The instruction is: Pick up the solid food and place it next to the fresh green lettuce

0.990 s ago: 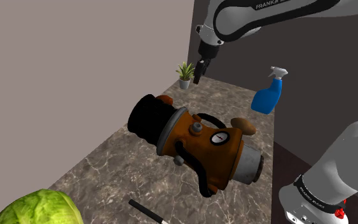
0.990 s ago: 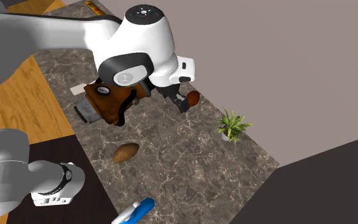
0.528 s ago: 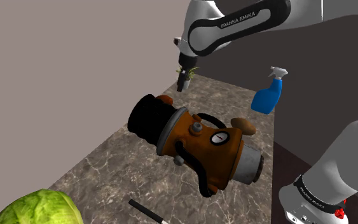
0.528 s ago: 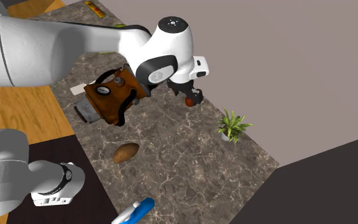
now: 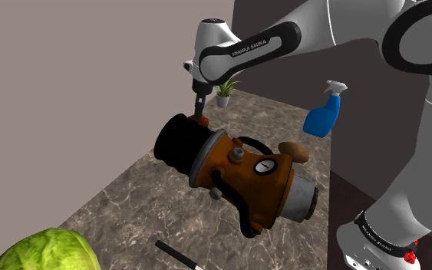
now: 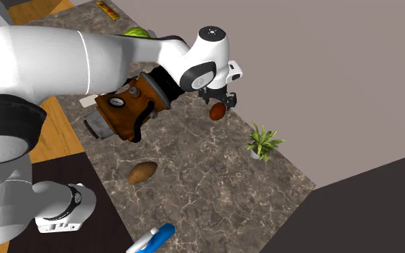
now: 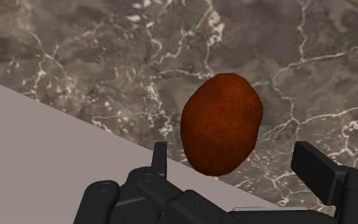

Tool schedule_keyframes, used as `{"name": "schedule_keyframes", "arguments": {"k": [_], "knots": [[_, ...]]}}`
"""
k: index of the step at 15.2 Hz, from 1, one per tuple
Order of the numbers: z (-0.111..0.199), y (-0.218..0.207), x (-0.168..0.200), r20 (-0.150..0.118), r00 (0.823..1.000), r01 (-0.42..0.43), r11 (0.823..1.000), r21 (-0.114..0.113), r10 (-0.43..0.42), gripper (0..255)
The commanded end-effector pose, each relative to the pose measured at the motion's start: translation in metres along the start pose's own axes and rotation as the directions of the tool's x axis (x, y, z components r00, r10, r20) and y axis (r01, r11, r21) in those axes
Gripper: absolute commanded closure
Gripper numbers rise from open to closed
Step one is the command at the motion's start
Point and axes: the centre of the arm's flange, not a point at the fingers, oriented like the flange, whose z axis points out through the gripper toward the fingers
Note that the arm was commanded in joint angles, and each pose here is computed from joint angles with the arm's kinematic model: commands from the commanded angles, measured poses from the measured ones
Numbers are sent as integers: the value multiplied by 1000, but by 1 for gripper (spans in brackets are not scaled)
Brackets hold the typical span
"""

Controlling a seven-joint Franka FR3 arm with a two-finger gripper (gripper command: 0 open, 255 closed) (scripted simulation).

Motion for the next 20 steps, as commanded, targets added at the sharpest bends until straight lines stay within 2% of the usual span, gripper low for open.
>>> {"name": "schedule_keyframes", "arguments": {"k": [1, 7, 15, 16, 20], "knots": [[10, 0, 7, 0, 1000, 16, 1000, 0, -16, 0], [44, 0, 7, 0, 1000, 16, 1000, 0, -16, 0], [44, 0, 7, 0, 1000, 16, 1000, 0, -16, 0], [44, 0, 7, 0, 1000, 16, 1000, 0, -16, 255], [44, -1, 7, 0, 1000, 16, 1000, 0, -16, 255]]}}
